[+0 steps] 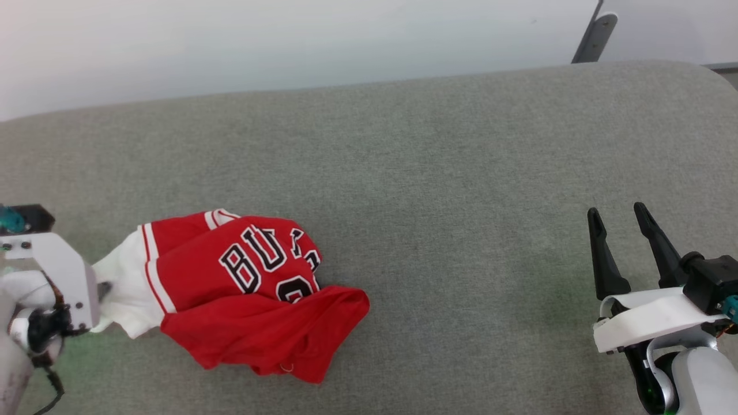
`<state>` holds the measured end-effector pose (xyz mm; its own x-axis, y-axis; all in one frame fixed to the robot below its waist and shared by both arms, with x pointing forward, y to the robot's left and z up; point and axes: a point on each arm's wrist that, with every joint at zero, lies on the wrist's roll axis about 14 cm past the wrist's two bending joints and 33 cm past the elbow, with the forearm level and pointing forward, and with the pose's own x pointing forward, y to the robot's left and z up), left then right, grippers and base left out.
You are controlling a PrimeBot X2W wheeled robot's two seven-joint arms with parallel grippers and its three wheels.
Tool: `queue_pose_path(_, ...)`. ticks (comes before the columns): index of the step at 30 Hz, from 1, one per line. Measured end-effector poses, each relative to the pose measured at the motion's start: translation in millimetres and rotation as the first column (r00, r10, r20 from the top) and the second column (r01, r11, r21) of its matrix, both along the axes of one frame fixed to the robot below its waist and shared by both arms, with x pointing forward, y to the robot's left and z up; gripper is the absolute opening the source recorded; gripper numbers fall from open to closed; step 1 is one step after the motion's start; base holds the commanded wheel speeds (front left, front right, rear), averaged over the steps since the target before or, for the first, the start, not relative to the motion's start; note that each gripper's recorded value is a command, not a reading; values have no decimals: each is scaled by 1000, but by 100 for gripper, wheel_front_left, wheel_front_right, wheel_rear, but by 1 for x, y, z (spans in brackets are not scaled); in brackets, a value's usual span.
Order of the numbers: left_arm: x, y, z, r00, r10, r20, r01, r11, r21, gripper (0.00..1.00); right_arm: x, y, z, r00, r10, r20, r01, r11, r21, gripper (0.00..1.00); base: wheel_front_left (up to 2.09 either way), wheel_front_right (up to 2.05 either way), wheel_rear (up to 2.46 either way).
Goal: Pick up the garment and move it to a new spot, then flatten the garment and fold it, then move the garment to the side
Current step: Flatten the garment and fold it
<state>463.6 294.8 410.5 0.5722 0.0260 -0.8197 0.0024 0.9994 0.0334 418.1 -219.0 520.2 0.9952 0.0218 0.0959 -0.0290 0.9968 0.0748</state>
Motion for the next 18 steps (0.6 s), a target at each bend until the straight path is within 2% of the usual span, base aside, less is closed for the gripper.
queue_pose_path(8,11,-12,40,973,-13,230,26,998,-52,100,1,14,5,998,58,-5,-58,998,-18,100,0,0,0)
queue_pose_path(13,8,-10,74,901,4,433,22,998,-56,100,2,34,7,993,118,-11,-118,993,-22,100,0,0,0)
queue_pose_path(18,-11,-5,96,808,46,587,-8,998,-68,100,5,62,9,979,201,-21,-201,980,-8,100,0,0,0)
